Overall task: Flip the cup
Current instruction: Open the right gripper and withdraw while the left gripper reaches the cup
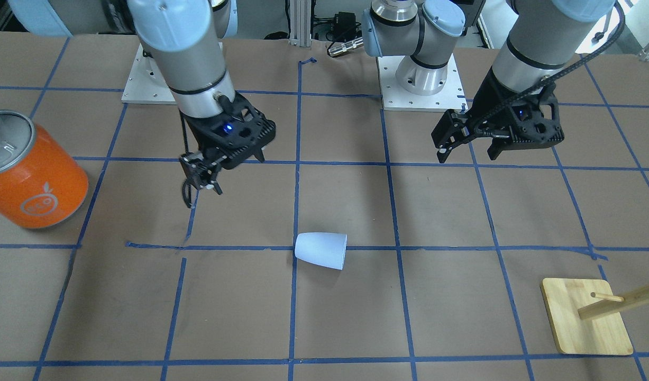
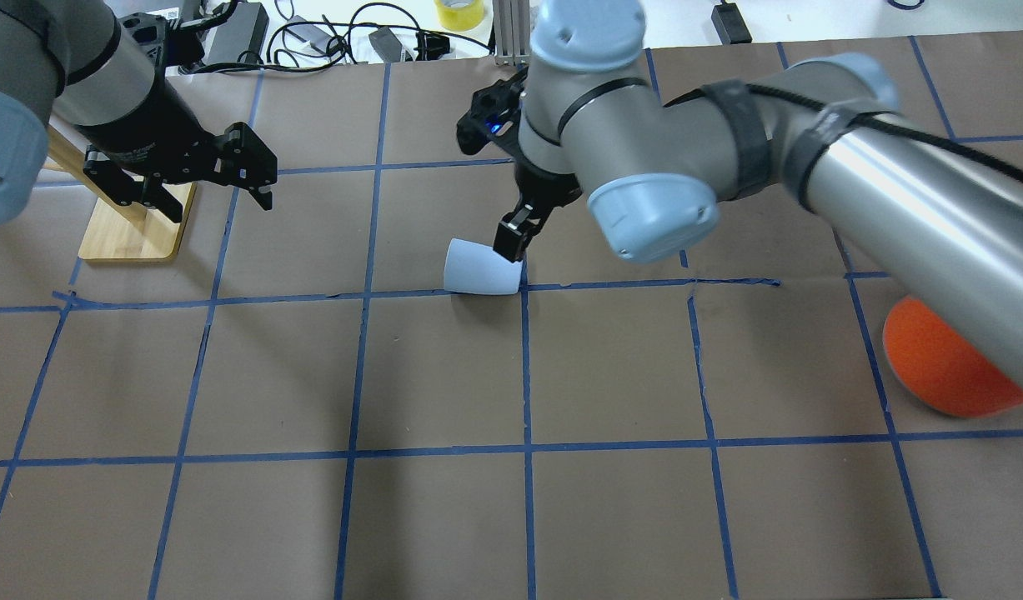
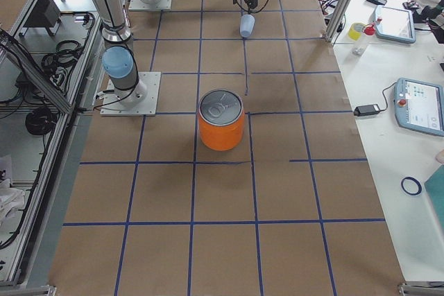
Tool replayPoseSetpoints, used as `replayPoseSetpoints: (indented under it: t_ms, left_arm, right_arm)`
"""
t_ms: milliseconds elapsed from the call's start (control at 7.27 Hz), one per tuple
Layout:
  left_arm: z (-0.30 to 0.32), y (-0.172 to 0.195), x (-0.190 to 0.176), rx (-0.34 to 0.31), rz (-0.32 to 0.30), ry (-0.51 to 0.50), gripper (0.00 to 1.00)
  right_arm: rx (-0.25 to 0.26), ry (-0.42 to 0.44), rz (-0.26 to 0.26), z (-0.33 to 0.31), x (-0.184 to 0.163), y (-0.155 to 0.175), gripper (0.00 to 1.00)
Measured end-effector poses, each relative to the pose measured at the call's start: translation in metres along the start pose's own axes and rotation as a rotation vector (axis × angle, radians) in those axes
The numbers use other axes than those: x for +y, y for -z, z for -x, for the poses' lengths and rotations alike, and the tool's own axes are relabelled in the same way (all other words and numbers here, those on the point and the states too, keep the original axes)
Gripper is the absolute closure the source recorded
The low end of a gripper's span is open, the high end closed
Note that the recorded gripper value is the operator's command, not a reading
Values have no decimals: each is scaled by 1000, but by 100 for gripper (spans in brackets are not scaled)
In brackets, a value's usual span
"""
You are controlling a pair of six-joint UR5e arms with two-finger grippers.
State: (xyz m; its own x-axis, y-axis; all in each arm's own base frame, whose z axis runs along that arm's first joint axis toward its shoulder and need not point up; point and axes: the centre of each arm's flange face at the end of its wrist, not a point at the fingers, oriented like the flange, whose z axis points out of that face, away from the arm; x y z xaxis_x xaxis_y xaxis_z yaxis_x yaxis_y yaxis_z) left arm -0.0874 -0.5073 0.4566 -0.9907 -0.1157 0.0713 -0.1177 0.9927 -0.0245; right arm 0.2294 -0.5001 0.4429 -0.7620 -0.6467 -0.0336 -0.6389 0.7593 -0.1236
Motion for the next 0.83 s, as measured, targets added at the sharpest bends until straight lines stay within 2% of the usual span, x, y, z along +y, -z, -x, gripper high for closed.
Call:
replayPoseSetpoints:
  t_ms: [138, 275, 550, 688, 826]
  left_arm:
    - [-6, -15, -10, 69, 20, 7, 0]
    - [-11, -40, -24, 140, 22, 19, 0]
    - [-25, -104, -43, 294, 2, 57, 0]
    - [-31, -129, -50, 361, -15, 63, 0]
    - [-39, -149, -57, 419, -17, 60, 0]
  right_arm:
    - [26, -103, 12, -13, 22, 24, 0]
    - [65, -243, 14, -21, 38, 43, 0]
    - [108, -479, 1, -28, 54, 62, 0]
    - [114, -573, -12, -32, 56, 68, 0]
    - [126, -628, -24, -39, 57, 75, 0]
